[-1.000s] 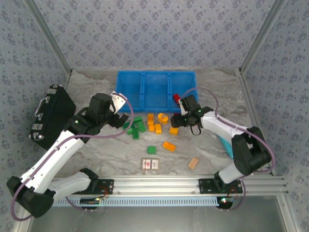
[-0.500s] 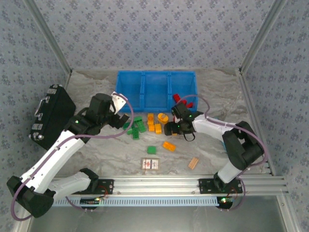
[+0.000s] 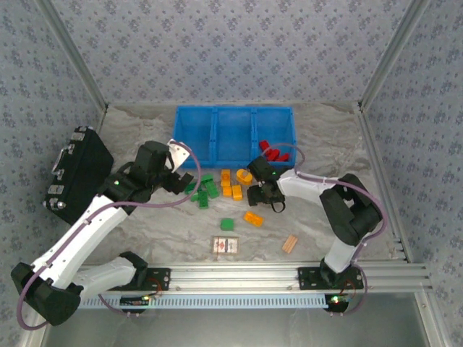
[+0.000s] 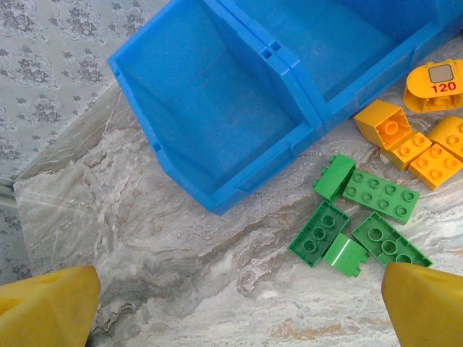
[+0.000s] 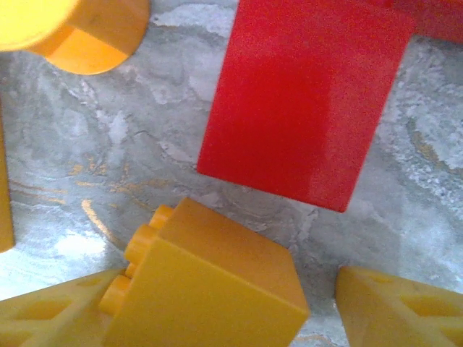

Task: Sort the legos into containers by color
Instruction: Pick up the lego from the center of the table.

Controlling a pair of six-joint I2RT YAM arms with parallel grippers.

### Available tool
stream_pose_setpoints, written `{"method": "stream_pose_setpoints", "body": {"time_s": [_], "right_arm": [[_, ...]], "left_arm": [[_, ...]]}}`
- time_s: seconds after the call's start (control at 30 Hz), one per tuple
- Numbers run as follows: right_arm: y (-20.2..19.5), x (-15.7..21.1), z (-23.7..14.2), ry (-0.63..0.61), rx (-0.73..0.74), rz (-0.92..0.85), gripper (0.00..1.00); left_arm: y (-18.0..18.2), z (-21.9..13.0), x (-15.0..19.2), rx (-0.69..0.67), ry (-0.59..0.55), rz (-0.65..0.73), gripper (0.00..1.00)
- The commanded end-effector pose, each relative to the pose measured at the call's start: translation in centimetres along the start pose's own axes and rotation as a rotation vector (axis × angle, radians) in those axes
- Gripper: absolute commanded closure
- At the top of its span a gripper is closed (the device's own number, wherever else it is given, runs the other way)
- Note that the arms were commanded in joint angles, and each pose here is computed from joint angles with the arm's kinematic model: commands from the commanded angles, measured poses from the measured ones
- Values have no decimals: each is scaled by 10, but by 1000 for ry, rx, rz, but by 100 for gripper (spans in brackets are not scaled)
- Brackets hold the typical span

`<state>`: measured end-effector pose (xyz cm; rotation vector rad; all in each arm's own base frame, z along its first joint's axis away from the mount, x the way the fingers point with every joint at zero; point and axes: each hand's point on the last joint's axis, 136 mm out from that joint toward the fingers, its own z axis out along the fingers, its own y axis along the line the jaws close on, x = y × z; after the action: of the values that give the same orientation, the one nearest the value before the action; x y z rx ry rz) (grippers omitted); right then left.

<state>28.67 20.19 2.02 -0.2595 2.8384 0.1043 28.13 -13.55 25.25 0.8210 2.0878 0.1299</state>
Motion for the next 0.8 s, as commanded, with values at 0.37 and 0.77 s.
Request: {"method": "stream_pose_setpoints", "body": {"time_s": [0.37, 0.77], "right_arm": [[7, -4, 7, 18, 4, -20, 49], [10, -20, -20, 6, 1, -109, 63]], "left_arm": [[0, -1, -1, -13, -23, -2, 0], [-1, 2, 1, -12, -16, 6, 0]]}}
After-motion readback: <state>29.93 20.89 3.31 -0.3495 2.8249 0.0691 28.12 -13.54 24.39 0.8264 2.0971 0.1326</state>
